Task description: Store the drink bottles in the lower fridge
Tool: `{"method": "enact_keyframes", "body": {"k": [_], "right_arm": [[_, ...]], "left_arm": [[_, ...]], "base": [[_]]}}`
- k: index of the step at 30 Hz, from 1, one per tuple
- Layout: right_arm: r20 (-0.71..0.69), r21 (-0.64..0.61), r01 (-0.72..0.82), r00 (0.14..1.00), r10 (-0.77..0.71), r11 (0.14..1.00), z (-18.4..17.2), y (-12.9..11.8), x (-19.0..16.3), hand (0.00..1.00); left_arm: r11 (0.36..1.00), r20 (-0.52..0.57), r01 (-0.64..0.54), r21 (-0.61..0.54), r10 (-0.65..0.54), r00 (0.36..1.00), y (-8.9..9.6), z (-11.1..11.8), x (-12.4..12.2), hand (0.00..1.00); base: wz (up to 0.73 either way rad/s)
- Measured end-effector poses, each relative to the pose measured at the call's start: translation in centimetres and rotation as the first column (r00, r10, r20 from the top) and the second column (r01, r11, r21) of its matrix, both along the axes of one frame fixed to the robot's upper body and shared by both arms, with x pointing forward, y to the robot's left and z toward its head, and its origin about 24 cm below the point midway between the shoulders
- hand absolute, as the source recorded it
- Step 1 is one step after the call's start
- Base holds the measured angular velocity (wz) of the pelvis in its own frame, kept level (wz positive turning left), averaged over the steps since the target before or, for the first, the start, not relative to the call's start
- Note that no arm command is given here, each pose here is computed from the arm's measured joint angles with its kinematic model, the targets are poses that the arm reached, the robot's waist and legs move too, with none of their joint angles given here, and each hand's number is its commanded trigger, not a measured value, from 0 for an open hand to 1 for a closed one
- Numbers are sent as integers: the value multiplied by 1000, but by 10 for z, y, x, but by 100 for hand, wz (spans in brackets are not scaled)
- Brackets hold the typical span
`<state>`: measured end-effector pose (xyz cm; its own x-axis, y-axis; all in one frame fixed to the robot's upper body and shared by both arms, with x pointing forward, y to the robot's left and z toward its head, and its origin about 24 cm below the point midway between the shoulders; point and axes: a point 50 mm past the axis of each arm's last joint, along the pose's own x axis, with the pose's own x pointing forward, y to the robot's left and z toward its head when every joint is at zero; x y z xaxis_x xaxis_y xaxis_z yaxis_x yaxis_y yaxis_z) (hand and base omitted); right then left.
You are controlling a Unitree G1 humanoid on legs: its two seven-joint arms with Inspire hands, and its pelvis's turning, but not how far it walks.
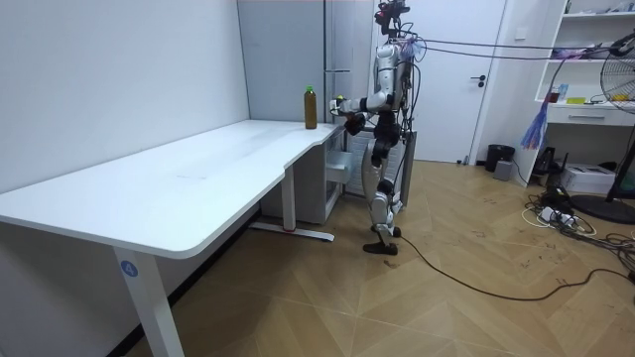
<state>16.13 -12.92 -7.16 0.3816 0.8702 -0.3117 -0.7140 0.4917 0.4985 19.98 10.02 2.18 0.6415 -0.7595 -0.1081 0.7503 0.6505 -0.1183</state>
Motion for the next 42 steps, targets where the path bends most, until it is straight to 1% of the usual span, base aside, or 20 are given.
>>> {"method": "enact_keyframes", "body": {"k": [9, 11, 15, 18, 20, 23, 28, 30, 32, 34, 37, 42], "right_arm": [[-1, -5, 2, 1000, -2, 1000, -1, -2, -1, 100], [-11, -4, 0, 1000, 0, 1000, -2, -3, -2, 100], [-72, -11, -17, 997, 16, 1000, -11, -6, -14, 100], [-110, -19, -13, 994, 11, 1000, -15, -7, -20, 100], [-141, -41, -5, 990, -1, 999, -17, -8, -21, 100], [-155, -59, 9, 988, -18, 998, -19, -8, -22, 100], [-157, -80, 34, 986, -47, 996, -20, -8, -21, 100], [-167, -82, 42, 984, -55, 996, -20, -8, -20, 100], [-179, -82, 44, 982, -58, 996, -21, -9, -20, 100], [-191, -84, 42, 980, -57, 996, -21, -9, -21, 100], [-209, -87, 41, 976, -58, 995, -22, -9, -22, 100], [-228, -104, 56, 970, -79, 993, -25, -14, -28, 100]], "left_arm": [[1000, 19, 5, 0, -5, 1000, -1, 4, 3, 0], [1000, 42, 15, -5, -15, 999, -2, 9, 6, 0], [999, 115, 39, -36, -34, 993, -7, 28, 6, 0], [996, 151, 48, -80, -36, 988, -7, 39, 6, 0], [982, 205, 88, -166, -53, 977, -13, 59, 3, 0], [954, 238, 137, -266, -73, 968, -17, 75, 2, 0], [945, 255, 154, -288, -80, 964, -20, 81, 2, 0], [935, 243, 161, -316, -84, 966, -20, 81, 1, 0], [907, 235, 182, -380, -95, 967, -20, 86, 2, 0], [894, 233, 191, -405, -101, 967, -20, 89, 3, 0], [886, 273, 217, -410, -108, 956, -19, 97, 6, 0], [883, 371, 234, -407, -75, 926, -5, 117, 8, 0]], "base": [[1], [4], [1], [0], [0], [0], [0], [0], [0], [0], [0], [0]]}}
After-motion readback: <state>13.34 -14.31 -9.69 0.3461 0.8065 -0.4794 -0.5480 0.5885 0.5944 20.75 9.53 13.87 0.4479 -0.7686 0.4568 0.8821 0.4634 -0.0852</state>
